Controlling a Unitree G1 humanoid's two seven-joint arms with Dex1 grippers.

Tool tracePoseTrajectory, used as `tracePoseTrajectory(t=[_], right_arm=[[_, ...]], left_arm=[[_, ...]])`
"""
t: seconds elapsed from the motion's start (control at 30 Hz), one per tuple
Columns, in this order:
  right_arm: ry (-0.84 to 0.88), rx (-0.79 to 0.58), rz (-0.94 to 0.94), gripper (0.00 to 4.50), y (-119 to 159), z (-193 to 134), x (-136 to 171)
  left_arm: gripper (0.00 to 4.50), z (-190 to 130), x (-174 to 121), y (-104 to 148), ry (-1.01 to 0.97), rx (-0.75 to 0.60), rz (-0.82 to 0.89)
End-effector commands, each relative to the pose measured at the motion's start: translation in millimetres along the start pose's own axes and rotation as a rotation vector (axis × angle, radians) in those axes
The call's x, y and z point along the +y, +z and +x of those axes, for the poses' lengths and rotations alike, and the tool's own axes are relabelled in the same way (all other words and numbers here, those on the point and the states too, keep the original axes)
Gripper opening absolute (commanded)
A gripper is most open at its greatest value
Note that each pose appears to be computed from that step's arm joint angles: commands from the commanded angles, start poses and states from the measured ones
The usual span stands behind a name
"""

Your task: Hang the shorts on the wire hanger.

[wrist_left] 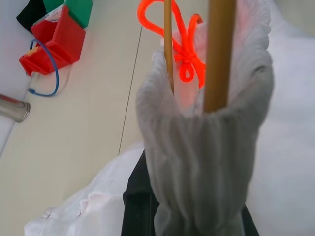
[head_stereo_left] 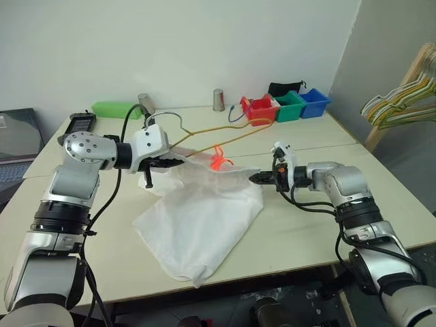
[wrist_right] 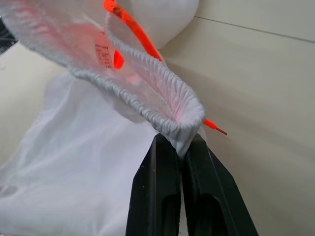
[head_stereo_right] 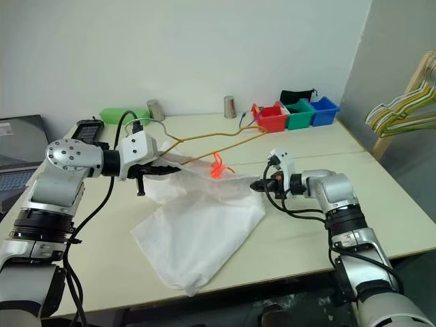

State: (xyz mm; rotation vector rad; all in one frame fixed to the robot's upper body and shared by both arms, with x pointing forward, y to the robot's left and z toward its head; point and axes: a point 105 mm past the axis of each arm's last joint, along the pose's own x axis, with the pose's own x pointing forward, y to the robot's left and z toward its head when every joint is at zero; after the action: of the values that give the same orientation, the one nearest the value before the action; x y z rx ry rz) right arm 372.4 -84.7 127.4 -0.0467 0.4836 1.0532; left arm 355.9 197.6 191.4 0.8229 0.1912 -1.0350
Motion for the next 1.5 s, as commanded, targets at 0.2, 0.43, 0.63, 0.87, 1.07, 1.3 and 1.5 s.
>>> tracePoseTrajectory(t=[0.2,0.43,0.63,0.87,1.07,1.3,1.5], right_arm=[[-0.087,-0.026,-0.332,0.04,33,-25,8],[-0.065,0.006,-0.398,0.04,34,-30,23],[-0.065,0.034,-0.429,0.04,31,-34,29],[-0.075,0.053,-0.506,0.04,42,-46,35],[-0.045,0.054,-0.572,0.04,50,-44,53],[-0.045,0.037,-0.675,0.04,57,-14,69],[-0.070,0.060,-0.757,0.04,58,-14,63]], left_arm=[[0.00,-18,-35,-26,-0.149,0.135,-0.021],[0.00,-14,-32,-37,-0.136,0.189,0.014],[0.00,-12,-28,-37,-0.123,0.184,0.022],[0.00,-16,-32,-60,-0.177,0.335,0.088],[0.00,1,-23,-42,-0.141,0.252,0.101],[0.00,32,-21,-15,-0.131,0.150,0.130],[0.00,39,-22,-6,-0.144,0.130,0.144]])
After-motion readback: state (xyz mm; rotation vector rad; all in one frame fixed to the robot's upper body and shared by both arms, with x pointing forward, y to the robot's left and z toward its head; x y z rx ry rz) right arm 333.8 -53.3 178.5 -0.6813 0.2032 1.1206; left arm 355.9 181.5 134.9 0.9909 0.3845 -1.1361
